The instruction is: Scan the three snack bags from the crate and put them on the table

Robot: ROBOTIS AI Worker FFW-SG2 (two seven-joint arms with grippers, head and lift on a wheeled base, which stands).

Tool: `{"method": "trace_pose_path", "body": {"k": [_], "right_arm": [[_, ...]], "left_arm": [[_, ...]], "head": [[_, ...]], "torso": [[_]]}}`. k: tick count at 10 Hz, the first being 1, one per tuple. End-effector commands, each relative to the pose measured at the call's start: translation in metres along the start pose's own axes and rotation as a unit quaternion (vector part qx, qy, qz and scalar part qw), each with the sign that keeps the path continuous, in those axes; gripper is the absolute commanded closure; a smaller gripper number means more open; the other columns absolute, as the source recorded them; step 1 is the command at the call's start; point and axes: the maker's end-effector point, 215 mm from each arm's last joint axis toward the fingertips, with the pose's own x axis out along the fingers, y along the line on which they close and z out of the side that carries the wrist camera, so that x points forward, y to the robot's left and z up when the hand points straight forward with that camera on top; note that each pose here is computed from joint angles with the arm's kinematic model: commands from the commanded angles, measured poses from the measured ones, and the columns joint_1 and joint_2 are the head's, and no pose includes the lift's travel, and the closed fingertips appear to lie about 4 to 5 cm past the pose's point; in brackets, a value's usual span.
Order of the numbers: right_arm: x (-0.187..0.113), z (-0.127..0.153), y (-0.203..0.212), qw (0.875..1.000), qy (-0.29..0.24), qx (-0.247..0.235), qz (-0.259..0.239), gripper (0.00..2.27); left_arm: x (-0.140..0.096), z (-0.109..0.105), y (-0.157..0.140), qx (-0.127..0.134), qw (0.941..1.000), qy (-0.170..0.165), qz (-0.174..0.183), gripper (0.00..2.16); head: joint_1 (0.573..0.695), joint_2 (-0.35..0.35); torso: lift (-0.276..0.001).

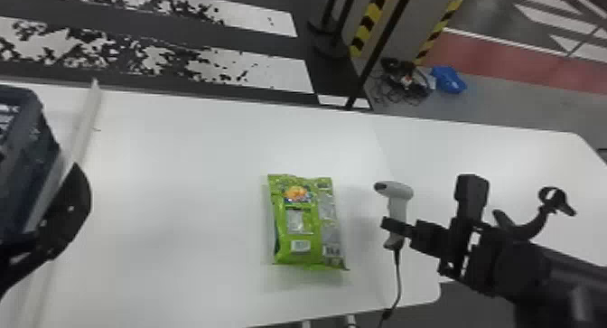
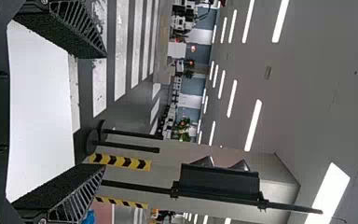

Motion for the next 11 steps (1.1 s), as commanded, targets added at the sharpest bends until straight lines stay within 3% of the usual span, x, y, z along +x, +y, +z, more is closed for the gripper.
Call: {"method": "trace_pose_path", "body": {"k": [1, 4, 5, 6, 8, 9, 11], "right_arm": [[0.017, -0.001, -0.01, 1.0, 0.003, -0.014, -0.016, 2.22], [0.037, -0.014, -0.027, 0.998, 0.03, -0.045, -0.044, 2.2], [0.04, -0.018, -0.026, 0.997, 0.039, -0.058, -0.045, 2.09], [0.041, -0.019, -0.029, 0.995, 0.045, -0.072, -0.053, 1.77], [0.042, -0.018, -0.035, 0.993, 0.053, -0.086, -0.062, 0.08], [0.04, -0.016, -0.034, 0.993, 0.051, -0.089, -0.063, 0.0], [0.018, 0.002, -0.027, 0.993, 0.016, -0.1, -0.065, 0.05]], "left_arm": [[0.0, 0.0, -0.002, 0.001, 1.0, 0.0, -0.001, 0.03], [-0.001, 0.0, -0.005, 0.001, 1.0, 0.001, -0.005, 0.03], [-0.001, 0.002, -0.006, 0.002, 1.0, 0.001, -0.006, 0.03], [-0.001, 0.005, -0.007, 0.002, 1.0, -0.003, -0.007, 0.03], [-0.001, 0.008, -0.009, 0.003, 1.0, -0.005, -0.008, 0.03], [-0.001, 0.008, -0.009, 0.003, 1.0, -0.005, -0.008, 0.03], [-0.001, 0.009, -0.008, 0.003, 1.0, -0.005, -0.007, 0.03]], "head": [[0.695, -0.35], [0.695, -0.35], [0.695, -0.35], [0.695, -0.35], [0.695, -0.35], [0.695, -0.35], [0.695, -0.35]], "torso": [[-0.094], [-0.094], [-0.094], [-0.094], [-0.094], [-0.094], [-0.094]]}}
